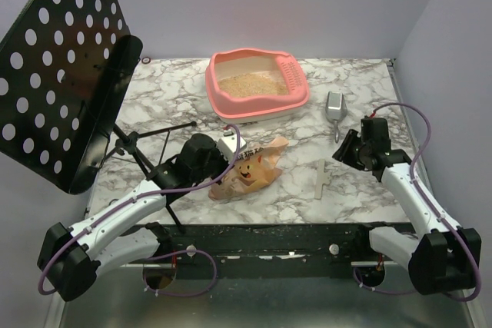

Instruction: Fill the litter box with clean litter

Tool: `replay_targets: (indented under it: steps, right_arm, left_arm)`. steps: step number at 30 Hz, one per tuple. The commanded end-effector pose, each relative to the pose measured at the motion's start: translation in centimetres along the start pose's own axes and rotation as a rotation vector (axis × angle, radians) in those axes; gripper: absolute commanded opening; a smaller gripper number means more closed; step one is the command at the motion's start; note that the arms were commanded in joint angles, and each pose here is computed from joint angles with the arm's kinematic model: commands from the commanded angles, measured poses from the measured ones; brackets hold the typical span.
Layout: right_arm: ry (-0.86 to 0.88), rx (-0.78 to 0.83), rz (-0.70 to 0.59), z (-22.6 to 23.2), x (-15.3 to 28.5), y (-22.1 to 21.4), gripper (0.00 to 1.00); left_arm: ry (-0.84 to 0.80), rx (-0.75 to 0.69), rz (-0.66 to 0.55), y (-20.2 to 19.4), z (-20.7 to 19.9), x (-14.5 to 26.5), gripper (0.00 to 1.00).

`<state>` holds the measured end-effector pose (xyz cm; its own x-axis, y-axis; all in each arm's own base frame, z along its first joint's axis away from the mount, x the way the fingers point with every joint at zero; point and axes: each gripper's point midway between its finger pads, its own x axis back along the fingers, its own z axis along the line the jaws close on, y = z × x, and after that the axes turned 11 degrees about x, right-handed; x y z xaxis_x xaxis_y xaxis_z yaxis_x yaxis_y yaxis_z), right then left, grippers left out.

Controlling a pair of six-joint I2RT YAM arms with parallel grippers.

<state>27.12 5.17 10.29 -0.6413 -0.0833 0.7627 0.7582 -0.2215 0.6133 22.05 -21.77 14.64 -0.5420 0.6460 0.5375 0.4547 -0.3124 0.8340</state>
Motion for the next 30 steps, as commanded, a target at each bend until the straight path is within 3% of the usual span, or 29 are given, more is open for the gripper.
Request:
replay_targets:
  steps: [1,20,24,30]
  right_arm:
    - [0.024,-0.115,0.112,0.4,-0.5,-3.4,0.48]
    - [0.060,-0.158,0.200,0.4,-3.8,-7.2,0.44]
    - [0.086,-0.162,0.212,0.8,-4.2,-7.5,0.37]
    - [0.105,-0.160,0.233,1.0,-4.5,-8.2,0.19]
  left_arm:
    - [0.065,0.004,-0.077,2.1,1.2,0.8,0.00]
    - [0.064,0.004,-0.053,1.7,1.2,0.1,0.00]
    - [0.049,0.002,-0.050,1.6,1.0,0.0,0.00]
    - [0.030,0.001,-0.049,1.6,0.7,-0.2,0.00]
